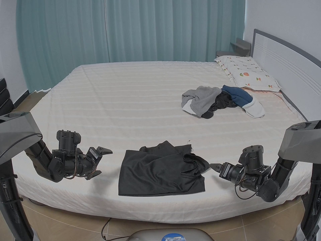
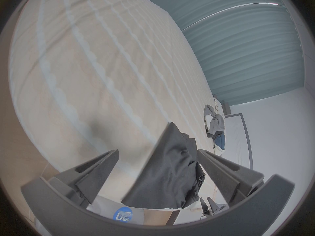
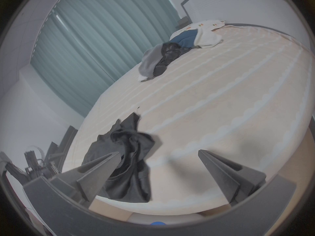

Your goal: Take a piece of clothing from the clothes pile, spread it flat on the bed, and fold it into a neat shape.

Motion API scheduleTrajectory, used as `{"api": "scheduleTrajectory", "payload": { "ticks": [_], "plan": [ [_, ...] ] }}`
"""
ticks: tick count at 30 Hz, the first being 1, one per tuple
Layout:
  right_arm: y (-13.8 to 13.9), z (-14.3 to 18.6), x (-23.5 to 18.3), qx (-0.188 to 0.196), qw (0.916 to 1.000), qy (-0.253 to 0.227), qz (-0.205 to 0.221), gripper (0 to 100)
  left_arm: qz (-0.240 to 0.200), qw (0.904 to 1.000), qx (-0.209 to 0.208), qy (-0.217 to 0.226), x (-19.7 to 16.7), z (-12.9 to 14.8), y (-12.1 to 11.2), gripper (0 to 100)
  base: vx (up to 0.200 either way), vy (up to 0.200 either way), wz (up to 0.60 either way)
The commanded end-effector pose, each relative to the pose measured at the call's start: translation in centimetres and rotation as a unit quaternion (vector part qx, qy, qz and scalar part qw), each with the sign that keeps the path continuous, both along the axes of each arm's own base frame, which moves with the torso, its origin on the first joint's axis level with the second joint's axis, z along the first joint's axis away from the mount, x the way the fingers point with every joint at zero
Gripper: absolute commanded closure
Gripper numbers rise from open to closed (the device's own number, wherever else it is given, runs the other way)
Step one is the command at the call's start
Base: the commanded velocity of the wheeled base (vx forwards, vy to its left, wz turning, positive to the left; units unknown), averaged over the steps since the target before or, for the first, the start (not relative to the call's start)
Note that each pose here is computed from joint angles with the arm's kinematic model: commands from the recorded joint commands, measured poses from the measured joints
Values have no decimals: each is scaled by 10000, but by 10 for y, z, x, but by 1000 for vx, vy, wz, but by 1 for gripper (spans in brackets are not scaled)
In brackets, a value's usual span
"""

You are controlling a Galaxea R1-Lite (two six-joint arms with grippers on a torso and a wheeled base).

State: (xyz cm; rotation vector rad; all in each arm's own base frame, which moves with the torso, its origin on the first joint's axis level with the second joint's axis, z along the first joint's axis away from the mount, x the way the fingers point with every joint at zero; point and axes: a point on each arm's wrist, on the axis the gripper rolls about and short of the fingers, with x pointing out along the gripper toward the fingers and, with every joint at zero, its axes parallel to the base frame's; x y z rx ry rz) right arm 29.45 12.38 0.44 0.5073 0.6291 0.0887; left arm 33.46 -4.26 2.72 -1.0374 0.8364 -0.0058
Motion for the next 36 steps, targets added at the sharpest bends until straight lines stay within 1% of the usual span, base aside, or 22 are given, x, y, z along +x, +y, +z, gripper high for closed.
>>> {"api": "scheduleTrajectory", "payload": {
  "ticks": [1, 2, 3, 4, 5, 9, 13, 16, 17, 18, 19, 21, 24, 27, 30, 32, 34, 35, 36],
  "plan": [
    [16, 3, 4, -146, 9998, -96, 98, 0, 1, 10000, 13, 28, 0, -2, 0, 0, 0, 200, 0],
    [26, 6, 5, -344, 9994, -81, 64, 0, 5, 10000, 23, 34, 0, -3, -1, 0, 0, 200, 0],
    [28, 6, 5, -454, 9990, -43, 31, 0, 1, 10000, 28, 31, 0, -3, -1, 0, 0, 200, 0],
    [30, 4, 5, -648, 9979, -14, 14, 0, -7, 10000, 28, 31, 0, -3, -1, 0, 0, 0, 0],
    [31, 2, 6, -724, 9974, -22, 33, 0, -6, 10000, 39, 28, 0, -3, -1, 0, 0, 0, 0],
    [37, -9, 4, -900, 9959, 51, 114, 0, -13, 10000, 68, 51, 1, -5, -2, 0, 0, 0, 0],
    [37, -10, 4, -1055, 9944, 34, 94, 0, -13, 10000, 68, 51, 0, -5, -2, 0, 0, 0, 0],
    [33, -16, 3, -1277, 9918, 89, -5, 0, -25, 10000, 74, 56, 0, -5, -3, 0, 0, 0, 0],
    [32, -16, 3, -1291, 9916, 94, -14, 0, -25, 10000, 74, 56, 0, -5, -3, 0, 0, 0, 0],
    [23, -20, 4, -1497, 9886, 153, -91, 0, -25, 10000, 74, 56, 0, -6, -3, 0, 0, 0, 0],
    [16, -20, 3, -1606, 9867, 194, -160, 0, -20, 10000, 79, 55, 0, -6, -3, 0, 0, 0, 0],
    [8, -20, -2, -1713, 9847, 245, -223, 0, -18, 10000, 74, 56, 0, -6, -2, 0, 0, 0, 0],
    [1, -16, -14, -1665, 9856, 218, -188, 0, -25, 10000, 74, 56, 0, -6, -3, 0, 0, 0, 0],
    [-4, -17, -21, -1715, 9851, 136, 16, 0, -25, 10000, 74, 56, 0, -6, -3, 0, 0, 0, 0],
    [-15, -17, -22, -1788, 9838, 21, 91, 0, -22, 10000, 79, 53, 0, -6, -2, 0, 0, 0, 0],
    [-15, -17, -22, -1788, 9838, 21, 91, 0, -22, 10000, 79, 53, 0, -6, -2, 0, 0, 0, 0],
    [-34, -20, -22, -1668, 9855, -44, 298, 0, -24, 9999, 84, 52, 0, -6, -3, 0, 0, 0, 0],
    [-36, -21, -23, -1650, 9858, -33, 318, 0, -17, 9999, 84, 52, 0, -6, -2, 0, 0, 0, 0],
    [-41, -20, -28, -1589, 9863, -63, 447, 0, -17, 9999, 84, 52, 0, -6, -2, 0, 0, 0, 0]
  ]
}}
